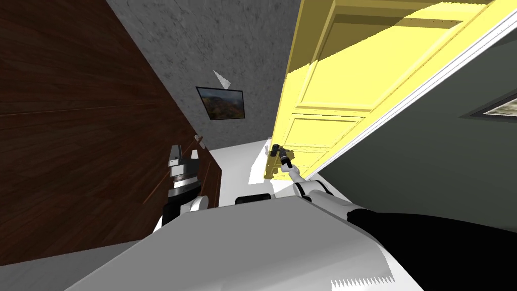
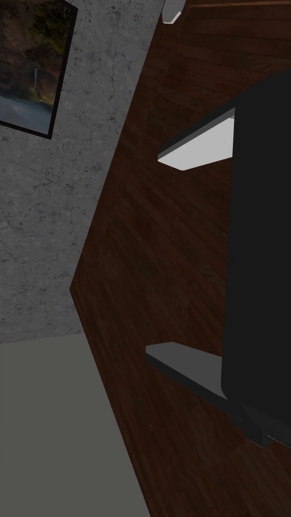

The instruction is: Push the door open

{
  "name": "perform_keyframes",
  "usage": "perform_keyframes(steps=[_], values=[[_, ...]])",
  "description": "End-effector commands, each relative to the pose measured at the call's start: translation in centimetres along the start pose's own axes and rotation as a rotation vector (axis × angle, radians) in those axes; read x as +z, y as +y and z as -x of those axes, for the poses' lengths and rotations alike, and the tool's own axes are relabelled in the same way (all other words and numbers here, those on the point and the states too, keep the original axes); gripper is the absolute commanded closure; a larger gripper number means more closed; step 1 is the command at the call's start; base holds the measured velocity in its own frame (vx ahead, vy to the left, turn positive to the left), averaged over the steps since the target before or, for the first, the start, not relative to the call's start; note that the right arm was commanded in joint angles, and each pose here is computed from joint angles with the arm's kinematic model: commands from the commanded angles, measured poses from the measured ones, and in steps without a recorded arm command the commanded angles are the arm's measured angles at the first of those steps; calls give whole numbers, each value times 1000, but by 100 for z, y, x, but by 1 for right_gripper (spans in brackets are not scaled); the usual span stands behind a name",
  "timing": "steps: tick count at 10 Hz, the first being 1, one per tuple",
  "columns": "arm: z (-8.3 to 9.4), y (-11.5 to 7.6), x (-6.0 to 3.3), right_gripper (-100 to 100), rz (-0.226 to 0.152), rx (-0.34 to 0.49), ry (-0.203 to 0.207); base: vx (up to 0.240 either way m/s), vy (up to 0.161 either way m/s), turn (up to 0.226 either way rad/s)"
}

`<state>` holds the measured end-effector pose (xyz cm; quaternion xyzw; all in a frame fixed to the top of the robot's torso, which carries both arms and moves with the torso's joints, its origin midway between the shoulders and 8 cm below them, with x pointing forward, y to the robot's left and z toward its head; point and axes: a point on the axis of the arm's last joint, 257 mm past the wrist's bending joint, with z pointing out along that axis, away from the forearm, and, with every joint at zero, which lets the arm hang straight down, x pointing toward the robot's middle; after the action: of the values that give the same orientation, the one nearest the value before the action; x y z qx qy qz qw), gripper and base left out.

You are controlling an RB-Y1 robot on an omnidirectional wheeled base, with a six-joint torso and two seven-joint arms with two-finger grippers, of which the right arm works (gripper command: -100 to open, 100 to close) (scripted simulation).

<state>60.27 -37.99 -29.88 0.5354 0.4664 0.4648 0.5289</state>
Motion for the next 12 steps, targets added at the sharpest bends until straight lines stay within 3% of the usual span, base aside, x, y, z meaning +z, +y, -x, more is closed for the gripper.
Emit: perform_keyframes(steps=[1,4,5,6,12], values=[[189,73,18,100,12,-5,-31,163,129,-83],[266,-1,-14,100,-4,-5,-47,128,71,-31],[245,71,12,100,11,-5,-42,4,-19,18],[343,68,-1,100,10,-5,-62,71,33,-14],[520,10,-46,100,-1,-3,-96,119,64,-60]])
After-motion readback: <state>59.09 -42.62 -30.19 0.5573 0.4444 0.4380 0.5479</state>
